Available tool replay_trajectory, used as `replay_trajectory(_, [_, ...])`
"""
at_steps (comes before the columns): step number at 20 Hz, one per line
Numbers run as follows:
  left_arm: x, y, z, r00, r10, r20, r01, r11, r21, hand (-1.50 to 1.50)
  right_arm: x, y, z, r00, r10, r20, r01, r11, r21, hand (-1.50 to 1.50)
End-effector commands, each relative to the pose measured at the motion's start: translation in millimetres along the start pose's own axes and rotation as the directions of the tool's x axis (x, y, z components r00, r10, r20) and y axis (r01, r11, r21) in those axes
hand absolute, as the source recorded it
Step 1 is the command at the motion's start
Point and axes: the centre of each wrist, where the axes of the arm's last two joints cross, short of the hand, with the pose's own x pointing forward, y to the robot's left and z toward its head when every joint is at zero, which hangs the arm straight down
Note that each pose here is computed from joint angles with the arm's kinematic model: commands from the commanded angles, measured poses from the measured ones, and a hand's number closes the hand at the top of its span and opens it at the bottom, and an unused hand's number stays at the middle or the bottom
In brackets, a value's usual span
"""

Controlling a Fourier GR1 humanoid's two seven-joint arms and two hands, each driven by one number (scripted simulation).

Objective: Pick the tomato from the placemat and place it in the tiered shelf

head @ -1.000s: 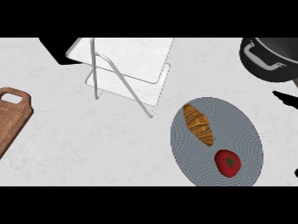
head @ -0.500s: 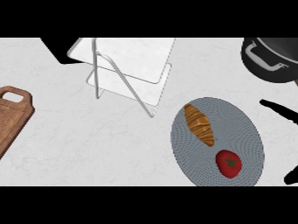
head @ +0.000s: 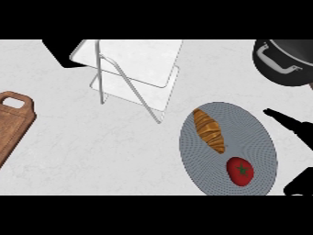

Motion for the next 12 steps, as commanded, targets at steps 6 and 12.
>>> replay_trajectory(6, [96.3,-34.8,-8.8,0.886,-0.005,0.463,0.078,0.987,-0.138,0.00,8.8,29.4,-1.4,0.997,0.028,-0.072,-0.028,1.000,-0.008,-1.50])
replay_trajectory(12, [97.0,-39.8,-9.9,0.890,-0.004,0.457,0.084,0.984,-0.156,0.00,10.6,45.7,-5.1,0.993,0.054,-0.108,-0.059,0.998,-0.039,-1.50])
